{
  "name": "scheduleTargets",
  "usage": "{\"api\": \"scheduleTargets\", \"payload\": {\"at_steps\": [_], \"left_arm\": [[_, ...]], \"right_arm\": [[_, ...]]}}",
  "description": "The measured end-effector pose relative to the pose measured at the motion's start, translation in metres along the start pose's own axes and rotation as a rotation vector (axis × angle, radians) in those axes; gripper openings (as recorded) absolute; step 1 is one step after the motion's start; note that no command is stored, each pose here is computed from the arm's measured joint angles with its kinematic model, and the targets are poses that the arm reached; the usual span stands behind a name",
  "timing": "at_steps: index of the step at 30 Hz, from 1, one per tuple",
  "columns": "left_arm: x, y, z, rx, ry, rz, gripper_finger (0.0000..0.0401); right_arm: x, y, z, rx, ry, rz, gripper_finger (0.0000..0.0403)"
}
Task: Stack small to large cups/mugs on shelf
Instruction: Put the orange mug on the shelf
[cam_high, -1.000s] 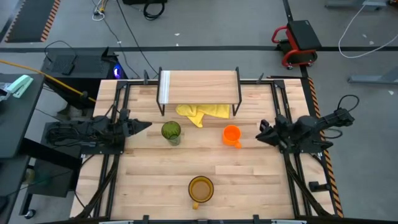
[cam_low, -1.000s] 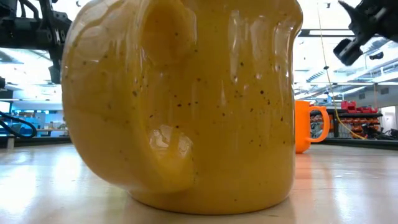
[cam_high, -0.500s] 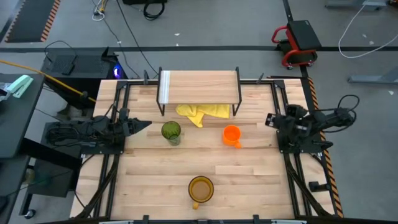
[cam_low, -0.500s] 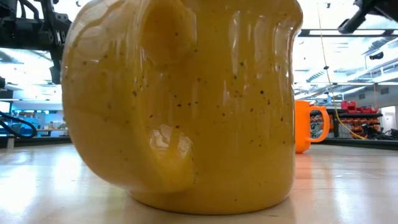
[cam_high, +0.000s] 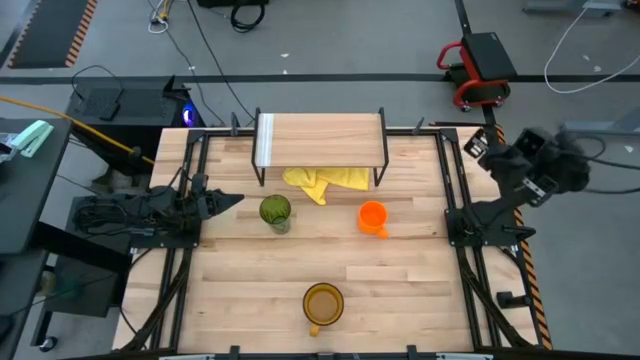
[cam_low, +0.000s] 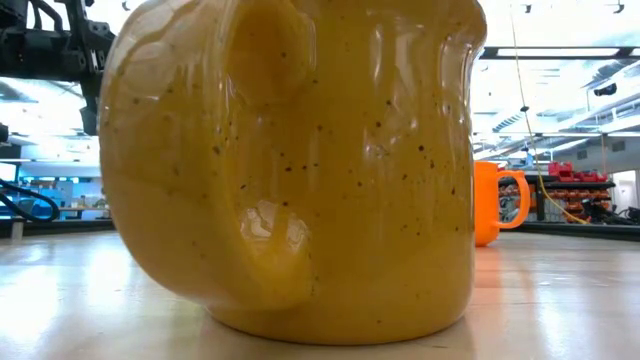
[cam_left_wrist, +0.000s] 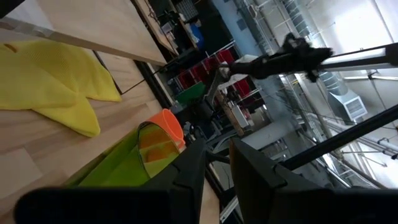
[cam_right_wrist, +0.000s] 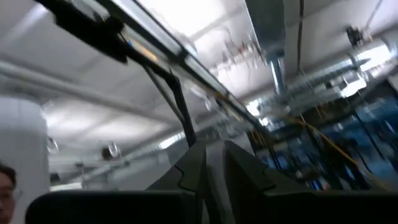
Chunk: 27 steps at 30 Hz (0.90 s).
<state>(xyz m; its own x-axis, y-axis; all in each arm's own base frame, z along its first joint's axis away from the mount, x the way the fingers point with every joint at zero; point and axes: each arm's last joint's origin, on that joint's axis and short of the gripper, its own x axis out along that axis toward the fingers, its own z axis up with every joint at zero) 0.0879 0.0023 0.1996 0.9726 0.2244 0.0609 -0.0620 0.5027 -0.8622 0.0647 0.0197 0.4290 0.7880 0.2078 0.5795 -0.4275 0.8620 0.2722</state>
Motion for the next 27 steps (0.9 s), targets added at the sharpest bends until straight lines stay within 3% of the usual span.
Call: {"api": "scheduleTargets", "payload": {"at_steps": [7, 15, 23, 27], "left_arm": [[0.000, 0.000, 0.000, 0.023, 0.002, 0.003, 0.0078], [0.000, 0.000, 0.000, 0.027, 0.002, 0.003, 0.0086], [0.000, 0.000, 0.000, 0.027, 0.002, 0.003, 0.0080], [0.000, 0.001, 0.000, 0.027, 0.002, 0.004, 0.0078]], "right_arm": [[0.074, 0.011, 0.025, -0.041, 0.312, -0.133, 0.0062], [0.095, 0.000, 0.028, -0.105, 0.676, -0.718, 0.0062], [0.111, -0.011, 0.017, -0.127, 0.746, -0.837, 0.0062], [0.113, -0.020, 0.011, -0.064, 0.746, -0.913, 0.0062]]}}
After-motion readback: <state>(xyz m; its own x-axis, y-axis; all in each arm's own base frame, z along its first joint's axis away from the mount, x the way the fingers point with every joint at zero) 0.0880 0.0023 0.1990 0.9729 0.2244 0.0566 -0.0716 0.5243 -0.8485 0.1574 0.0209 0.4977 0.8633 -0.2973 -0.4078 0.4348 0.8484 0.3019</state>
